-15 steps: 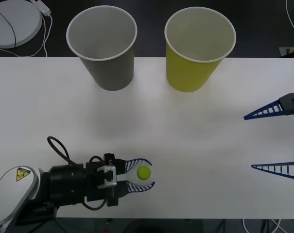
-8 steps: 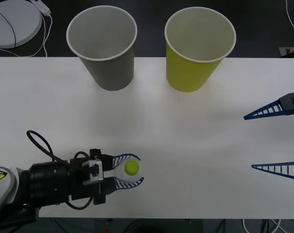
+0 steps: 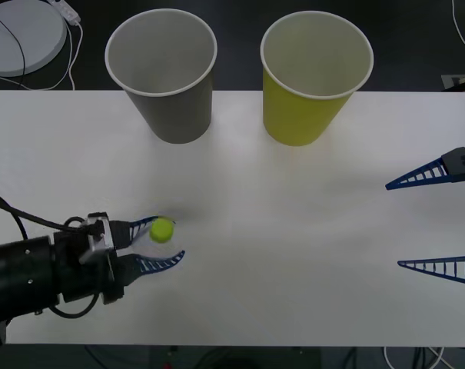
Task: Put the can into the green bin and the plastic bottle into the gray bin
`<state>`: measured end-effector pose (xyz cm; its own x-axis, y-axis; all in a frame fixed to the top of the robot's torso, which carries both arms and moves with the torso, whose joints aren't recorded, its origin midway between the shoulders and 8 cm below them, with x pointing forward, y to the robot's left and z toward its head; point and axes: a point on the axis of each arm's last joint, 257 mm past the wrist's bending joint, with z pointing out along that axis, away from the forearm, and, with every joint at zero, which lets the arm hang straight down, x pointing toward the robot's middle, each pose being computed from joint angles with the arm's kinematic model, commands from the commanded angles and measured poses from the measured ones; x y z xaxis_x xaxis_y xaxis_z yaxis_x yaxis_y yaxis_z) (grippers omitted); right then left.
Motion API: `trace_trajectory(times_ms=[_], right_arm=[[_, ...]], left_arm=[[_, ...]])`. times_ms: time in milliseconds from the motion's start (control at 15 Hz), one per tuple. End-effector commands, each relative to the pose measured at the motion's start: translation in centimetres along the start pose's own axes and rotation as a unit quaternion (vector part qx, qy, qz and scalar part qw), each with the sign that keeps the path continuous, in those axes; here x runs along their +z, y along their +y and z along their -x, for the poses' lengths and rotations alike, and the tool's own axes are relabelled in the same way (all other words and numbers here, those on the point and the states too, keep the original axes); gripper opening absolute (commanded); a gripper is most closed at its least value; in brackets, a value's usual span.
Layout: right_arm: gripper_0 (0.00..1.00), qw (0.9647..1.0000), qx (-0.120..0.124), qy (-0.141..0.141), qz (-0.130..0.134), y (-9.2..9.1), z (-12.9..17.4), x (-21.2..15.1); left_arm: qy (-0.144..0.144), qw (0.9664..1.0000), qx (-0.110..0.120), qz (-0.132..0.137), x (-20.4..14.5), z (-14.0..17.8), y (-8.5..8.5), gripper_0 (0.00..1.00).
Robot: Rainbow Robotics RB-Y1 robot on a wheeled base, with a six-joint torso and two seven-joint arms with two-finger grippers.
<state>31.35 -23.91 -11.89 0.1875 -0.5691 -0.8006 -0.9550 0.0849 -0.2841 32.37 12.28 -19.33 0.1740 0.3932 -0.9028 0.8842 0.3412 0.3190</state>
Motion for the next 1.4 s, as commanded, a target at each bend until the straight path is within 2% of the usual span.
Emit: trace_trajectory(times_ms=[67, 200, 333, 533, 667, 733, 867, 1067, 1400], right_arm=[[1.00, 1.0000, 0.000, 0.000, 0.000, 0.0, 0.0, 0.0], [1.00, 1.0000, 0.000, 0.000, 0.000, 0.0, 0.0, 0.0], [1.00, 1.0000, 0.000, 0.000, 0.000, 0.0, 0.0, 0.0], [1.00, 1.0000, 0.000, 0.000, 0.000, 0.0, 0.0, 0.0], [1.00, 1.0000, 0.000, 0.000, 0.000, 0.0, 0.0, 0.0], [1.00, 1.0000, 0.000, 0.000, 0.000, 0.0, 0.0, 0.0], [1.00, 1.0000, 0.000, 0.000, 0.000, 0.0, 0.0, 0.0], [1.00, 1.0000, 0.000, 0.000, 0.000, 0.0, 0.0, 0.0], [1.00, 1.0000, 0.000, 0.000, 0.000, 0.0, 0.0, 0.0]], left_arm=[[0.015, 0.9990, -0.010, 0.042, -1.7, -0.5, 3.0, 0.00], [0.023, 0.9973, -0.014, 0.068, -3.1, -0.8, 4.6, 0.00], [0.028, 0.9941, -0.023, 0.102, -4.8, -1.1, 6.5, 0.00], [0.035, 0.9873, -0.035, 0.151, -7.2, -1.5, 8.9, 0.00], [0.033, 0.9820, -0.063, 0.175, -8.3, -1.6, 10.2, 0.00], [0.036, 0.9802, -0.061, 0.185, -9.0, -1.5, 10.8, 0.00], [0.037, 0.9749, -0.082, 0.204, -10.2, -1.5, 11.9, 0.00], [0.048, 0.9680, -0.093, 0.228, -11.9, -1.3, 13.4, 0.00], [0.077, 0.9589, -0.103, 0.253, -13.1, -0.5, 14.7, 0.00]])
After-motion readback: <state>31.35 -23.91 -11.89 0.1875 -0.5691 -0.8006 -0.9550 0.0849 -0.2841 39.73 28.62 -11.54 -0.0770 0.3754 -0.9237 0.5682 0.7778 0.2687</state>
